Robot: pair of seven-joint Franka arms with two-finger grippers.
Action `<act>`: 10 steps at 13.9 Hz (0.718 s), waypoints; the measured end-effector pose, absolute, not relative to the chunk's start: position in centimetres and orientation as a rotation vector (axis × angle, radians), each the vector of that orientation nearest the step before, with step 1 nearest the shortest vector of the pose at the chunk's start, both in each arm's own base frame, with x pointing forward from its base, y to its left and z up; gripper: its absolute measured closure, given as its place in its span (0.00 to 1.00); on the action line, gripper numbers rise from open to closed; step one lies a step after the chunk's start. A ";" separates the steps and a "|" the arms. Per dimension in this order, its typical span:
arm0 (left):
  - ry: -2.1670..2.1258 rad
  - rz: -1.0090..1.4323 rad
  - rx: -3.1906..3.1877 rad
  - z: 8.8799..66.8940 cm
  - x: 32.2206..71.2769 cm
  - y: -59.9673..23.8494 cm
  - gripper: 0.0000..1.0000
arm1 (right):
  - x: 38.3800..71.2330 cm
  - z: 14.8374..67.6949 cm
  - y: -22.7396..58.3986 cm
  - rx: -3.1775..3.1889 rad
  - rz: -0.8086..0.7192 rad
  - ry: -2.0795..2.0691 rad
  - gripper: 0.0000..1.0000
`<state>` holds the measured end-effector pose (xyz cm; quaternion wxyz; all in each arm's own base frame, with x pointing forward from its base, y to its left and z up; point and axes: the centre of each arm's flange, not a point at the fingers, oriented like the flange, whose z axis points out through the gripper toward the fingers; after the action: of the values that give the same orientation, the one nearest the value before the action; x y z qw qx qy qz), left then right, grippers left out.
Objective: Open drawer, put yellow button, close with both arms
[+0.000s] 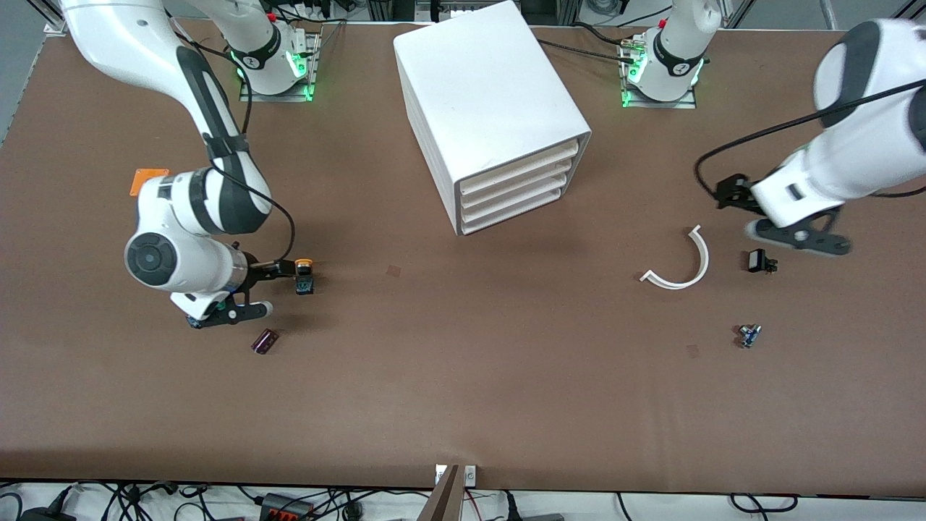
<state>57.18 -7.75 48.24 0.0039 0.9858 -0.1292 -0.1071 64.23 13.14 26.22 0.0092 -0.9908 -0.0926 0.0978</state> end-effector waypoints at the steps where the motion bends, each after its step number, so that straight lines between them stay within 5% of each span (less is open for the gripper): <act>1: -0.399 -0.364 3.015 47.2 57.1 -9.4 0.00 | 64.2 25.0 13.9 -3.097 0.298 -0.306 0.00; 10: -0.462 -0.439 2.075 32.4 56.5 -17.2 0.00 | 63.1 18.5 16.3 -3.101 0.383 -0.364 0.00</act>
<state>56.48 -17.25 32.36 0.4667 0.8455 -0.1882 -0.1789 63.06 16.31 18.45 -0.0021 -0.9858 -0.1157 0.1217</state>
